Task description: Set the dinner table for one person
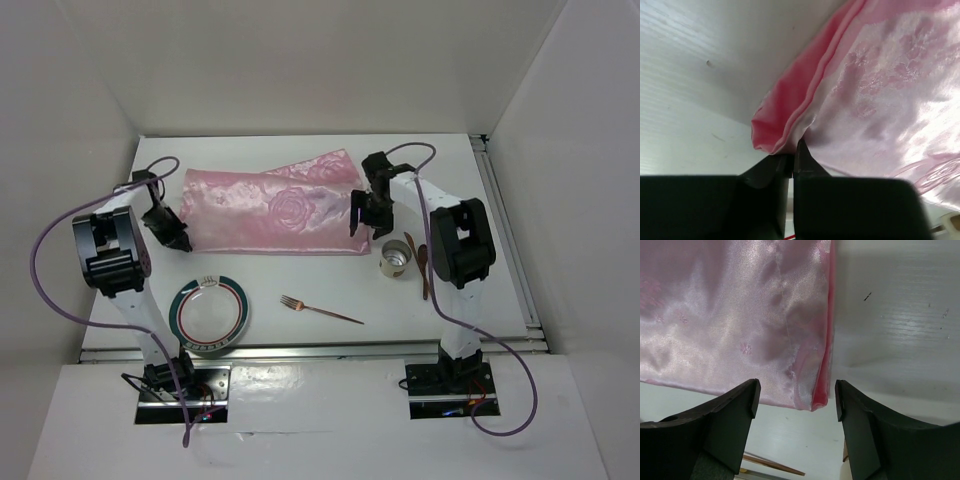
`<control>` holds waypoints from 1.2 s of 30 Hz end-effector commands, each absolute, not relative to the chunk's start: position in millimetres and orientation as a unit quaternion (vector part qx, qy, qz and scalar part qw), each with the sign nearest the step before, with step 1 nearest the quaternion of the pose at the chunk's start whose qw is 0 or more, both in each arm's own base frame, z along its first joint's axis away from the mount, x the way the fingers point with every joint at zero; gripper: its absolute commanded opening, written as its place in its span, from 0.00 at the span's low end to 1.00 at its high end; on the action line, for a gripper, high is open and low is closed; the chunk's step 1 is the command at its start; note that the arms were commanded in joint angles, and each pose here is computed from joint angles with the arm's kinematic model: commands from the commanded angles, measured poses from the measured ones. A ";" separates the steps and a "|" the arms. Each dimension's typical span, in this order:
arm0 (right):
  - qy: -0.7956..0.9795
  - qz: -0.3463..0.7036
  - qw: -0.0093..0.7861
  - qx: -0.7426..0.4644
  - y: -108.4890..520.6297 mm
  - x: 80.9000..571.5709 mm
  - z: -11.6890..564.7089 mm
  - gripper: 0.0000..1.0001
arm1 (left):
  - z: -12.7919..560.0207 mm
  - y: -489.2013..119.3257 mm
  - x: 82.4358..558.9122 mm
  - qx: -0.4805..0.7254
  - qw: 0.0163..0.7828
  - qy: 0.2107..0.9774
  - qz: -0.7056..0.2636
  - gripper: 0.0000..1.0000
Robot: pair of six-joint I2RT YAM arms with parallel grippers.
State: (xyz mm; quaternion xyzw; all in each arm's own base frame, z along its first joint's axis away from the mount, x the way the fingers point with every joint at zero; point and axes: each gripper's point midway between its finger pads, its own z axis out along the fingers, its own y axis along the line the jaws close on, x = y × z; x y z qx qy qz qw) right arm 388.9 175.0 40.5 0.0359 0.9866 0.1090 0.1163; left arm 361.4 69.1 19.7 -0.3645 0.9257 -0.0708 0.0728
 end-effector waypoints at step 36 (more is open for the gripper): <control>0.962 0.164 0.219 0.020 181.0 444.2 111.8 0.00 | 206.4 52.3 414.7 -0.286 0.274 0.901 -0.178 0.00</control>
